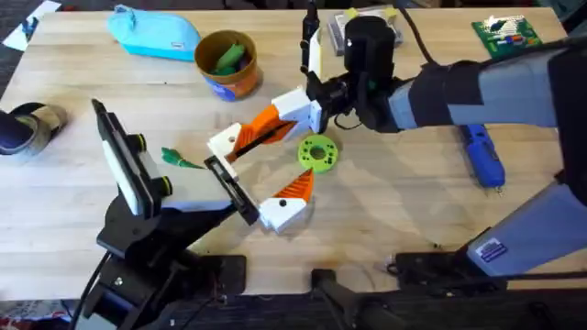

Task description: Pick up the gripper from the table and insert it into the empty holder that is missing its gripper. Then pick up a screw, insert it into the mounting hole, and use the screwdriver to tighten it. Finally, clean up the table by picking up the vegetable and placing it into the bucket.

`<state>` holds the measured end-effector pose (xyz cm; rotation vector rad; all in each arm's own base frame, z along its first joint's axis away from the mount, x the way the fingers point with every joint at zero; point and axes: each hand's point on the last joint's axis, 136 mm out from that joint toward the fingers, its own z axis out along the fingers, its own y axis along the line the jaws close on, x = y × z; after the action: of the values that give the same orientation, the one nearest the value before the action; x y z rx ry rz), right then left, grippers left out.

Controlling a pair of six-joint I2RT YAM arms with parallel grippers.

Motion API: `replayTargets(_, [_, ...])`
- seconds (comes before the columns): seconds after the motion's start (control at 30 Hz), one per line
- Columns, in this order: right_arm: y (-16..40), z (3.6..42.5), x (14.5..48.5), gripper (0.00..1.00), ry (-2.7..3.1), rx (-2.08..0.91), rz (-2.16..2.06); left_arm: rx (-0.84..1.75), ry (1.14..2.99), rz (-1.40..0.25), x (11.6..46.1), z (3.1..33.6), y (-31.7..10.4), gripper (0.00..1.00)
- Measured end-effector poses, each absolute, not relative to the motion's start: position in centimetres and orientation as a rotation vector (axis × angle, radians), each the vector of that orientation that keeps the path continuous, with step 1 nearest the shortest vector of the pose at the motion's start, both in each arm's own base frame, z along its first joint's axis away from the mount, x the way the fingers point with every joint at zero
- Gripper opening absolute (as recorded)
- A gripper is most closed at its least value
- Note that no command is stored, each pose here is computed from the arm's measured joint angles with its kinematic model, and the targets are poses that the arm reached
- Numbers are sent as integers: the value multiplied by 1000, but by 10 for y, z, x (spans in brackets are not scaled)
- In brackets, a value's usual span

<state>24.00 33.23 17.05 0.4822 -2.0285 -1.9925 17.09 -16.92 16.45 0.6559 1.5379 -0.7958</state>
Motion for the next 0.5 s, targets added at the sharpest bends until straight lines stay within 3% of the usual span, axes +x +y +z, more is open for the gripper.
replayTargets(0.3, [342, 167, 242, 44, -2076, 465, -2005, 609, 1558, -781, 176, 164, -165, 994])
replayTargets(0.33, [342, 167, 242, 147, -2079, 460, -2003, 608, 1558, -779, 177, 164, -164, 994])
replayTargets(0.37, [345, 166, 242, 314, -2087, 455, -2003, 617, 1554, -786, 175, 164, -165, 994])
replayTargets(0.5, [352, 165, 234, 581, -2078, 473, -1989, 640, 1546, -806, 172, 165, -169, 994])
